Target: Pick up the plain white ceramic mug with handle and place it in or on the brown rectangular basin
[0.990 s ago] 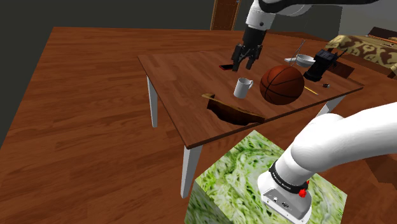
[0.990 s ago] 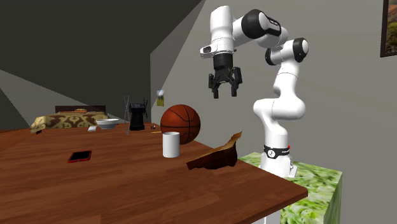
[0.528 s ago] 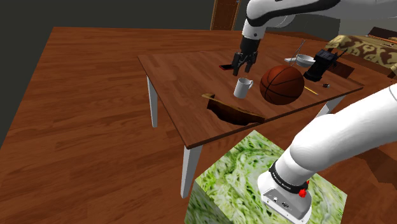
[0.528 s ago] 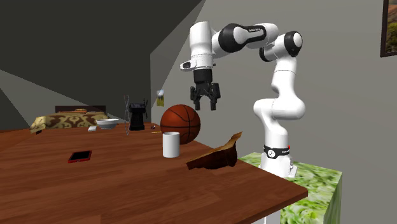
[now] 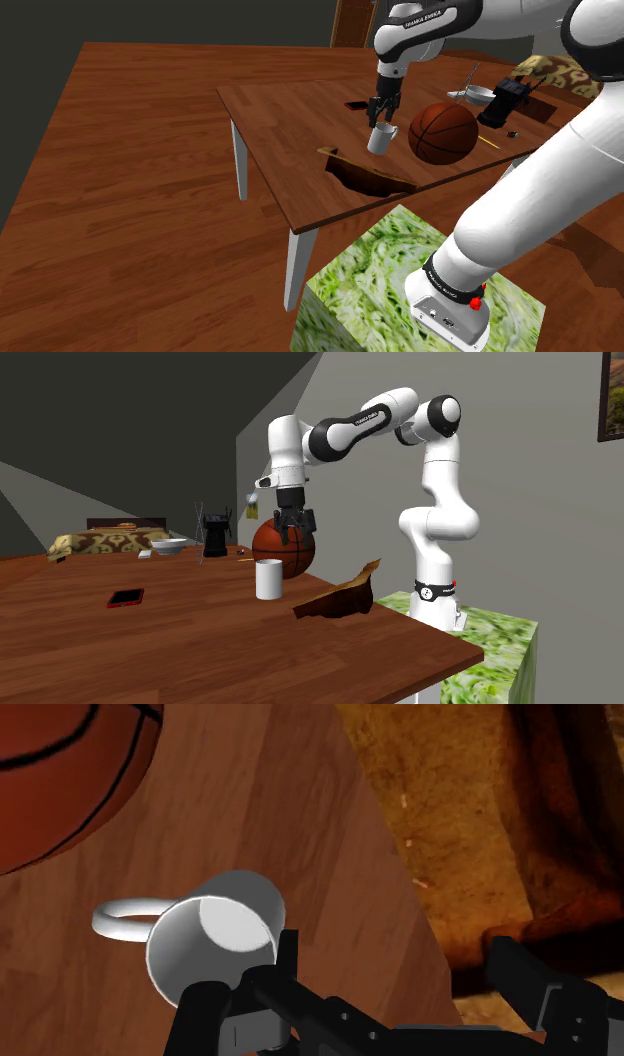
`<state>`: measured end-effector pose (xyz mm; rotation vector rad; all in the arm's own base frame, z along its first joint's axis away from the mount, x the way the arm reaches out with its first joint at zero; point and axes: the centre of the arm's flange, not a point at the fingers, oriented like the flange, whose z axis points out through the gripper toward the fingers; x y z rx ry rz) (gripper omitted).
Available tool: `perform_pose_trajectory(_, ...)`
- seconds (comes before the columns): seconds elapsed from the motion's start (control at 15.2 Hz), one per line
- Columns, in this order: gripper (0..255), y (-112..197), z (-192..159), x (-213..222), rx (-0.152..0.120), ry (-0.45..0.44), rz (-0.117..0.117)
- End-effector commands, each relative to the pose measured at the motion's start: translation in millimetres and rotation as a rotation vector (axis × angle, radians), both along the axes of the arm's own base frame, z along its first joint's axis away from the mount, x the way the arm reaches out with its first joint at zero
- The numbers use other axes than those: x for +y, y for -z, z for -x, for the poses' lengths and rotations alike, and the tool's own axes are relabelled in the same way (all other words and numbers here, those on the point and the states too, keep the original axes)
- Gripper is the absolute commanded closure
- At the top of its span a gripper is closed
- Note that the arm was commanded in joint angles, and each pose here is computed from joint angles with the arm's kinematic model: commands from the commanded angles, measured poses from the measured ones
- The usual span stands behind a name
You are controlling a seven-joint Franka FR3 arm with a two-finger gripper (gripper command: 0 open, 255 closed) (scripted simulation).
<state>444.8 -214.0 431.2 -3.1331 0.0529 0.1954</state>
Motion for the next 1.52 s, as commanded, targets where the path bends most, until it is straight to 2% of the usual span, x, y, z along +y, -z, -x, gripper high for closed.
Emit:
perform_pose_trajectory(0.0,0,16.3,-14.3,-18.9,0.016,-0.009,0.009)
perform_pose_trajectory(0.26,0,44.7,-32.8,-54.2,0.045,-0.022,0.023)
perform_pose_trajectory(0.79,0,84.2,-26.0,-55.1,0.045,-0.022,0.023)
perform_pose_trajectory(1.25,0,84.1,-26.0,-55.1,0.045,-0.022,0.023)
perform_pose_trajectory(1.32,255,84.1,-26.0,-55.1,0.045,-0.022,0.023)
perform_pose_trajectory(1.45,255,84.1,-26.0,-55.1,0.045,-0.022,0.023)
